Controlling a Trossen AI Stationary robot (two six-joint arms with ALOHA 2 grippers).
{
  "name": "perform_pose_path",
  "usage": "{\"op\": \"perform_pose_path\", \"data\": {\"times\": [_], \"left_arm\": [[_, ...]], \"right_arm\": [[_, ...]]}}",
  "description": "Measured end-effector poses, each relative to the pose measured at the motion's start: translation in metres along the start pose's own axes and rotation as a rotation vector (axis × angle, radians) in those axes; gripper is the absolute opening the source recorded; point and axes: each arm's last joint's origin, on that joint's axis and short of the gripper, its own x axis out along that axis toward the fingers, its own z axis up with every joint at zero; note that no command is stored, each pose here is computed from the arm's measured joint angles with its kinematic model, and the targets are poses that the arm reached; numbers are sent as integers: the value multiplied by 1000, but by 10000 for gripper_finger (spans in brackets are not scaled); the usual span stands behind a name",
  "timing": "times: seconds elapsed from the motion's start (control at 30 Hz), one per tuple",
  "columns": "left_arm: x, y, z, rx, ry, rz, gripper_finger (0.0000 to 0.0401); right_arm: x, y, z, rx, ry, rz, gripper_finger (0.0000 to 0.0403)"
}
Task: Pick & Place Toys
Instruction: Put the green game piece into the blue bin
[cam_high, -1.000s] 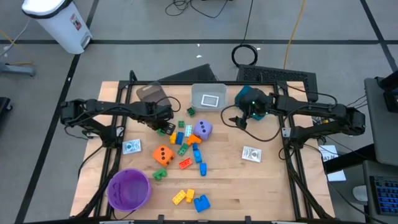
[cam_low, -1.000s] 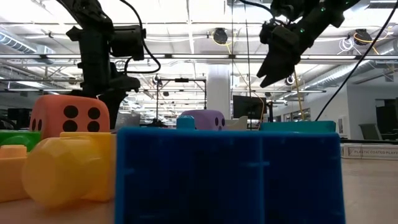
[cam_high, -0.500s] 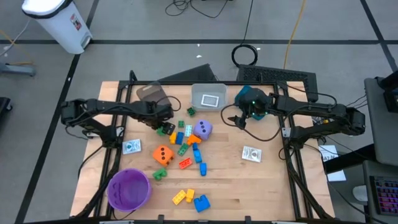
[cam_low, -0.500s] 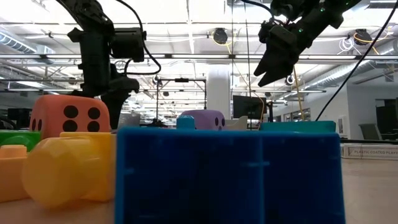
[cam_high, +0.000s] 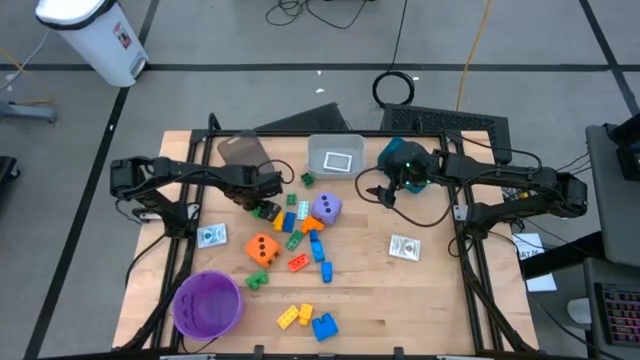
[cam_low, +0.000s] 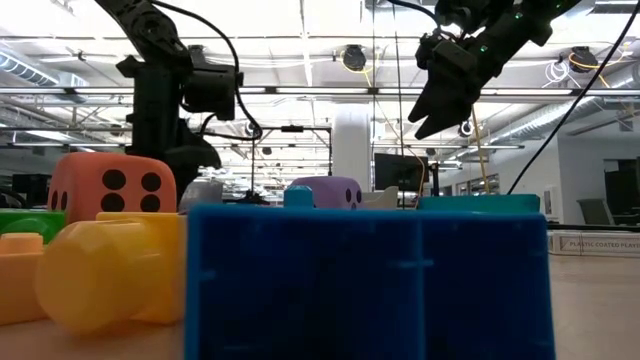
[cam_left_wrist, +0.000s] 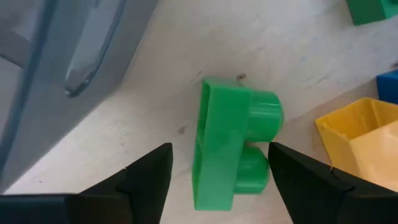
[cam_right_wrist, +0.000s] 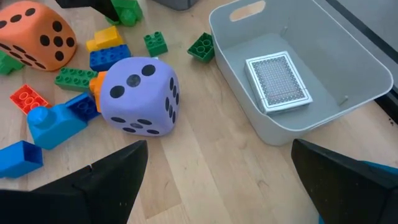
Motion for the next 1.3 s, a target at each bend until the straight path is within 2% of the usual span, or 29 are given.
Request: {"op": "perform_pose_path", "data": {"times": [0.37,0.7,0.8,0.93,1.13,1.2,1.3], "left_arm": [[4,-2,0,27,35,-50,175],[-3,-4,0,24,102,-80,171],[-14,-9,5,55,100,-78,159],[-37,-19,16,114,68,-100,110],[-84,-39,38,227,-66,-202,13],[-98,-44,44,260,-118,-228,7],[-111,-46,51,287,-174,-235,26]], "right_arm": [[0,0,0,-19,0,-1,391],[0,0,1,-27,-8,0,391],[0,0,3,-27,-28,2,391],[0,1,7,-26,-69,14,391],[-2,7,15,32,-141,197,391],[-2,8,18,43,-162,209,391],[-2,7,18,47,-168,208,391]]}}
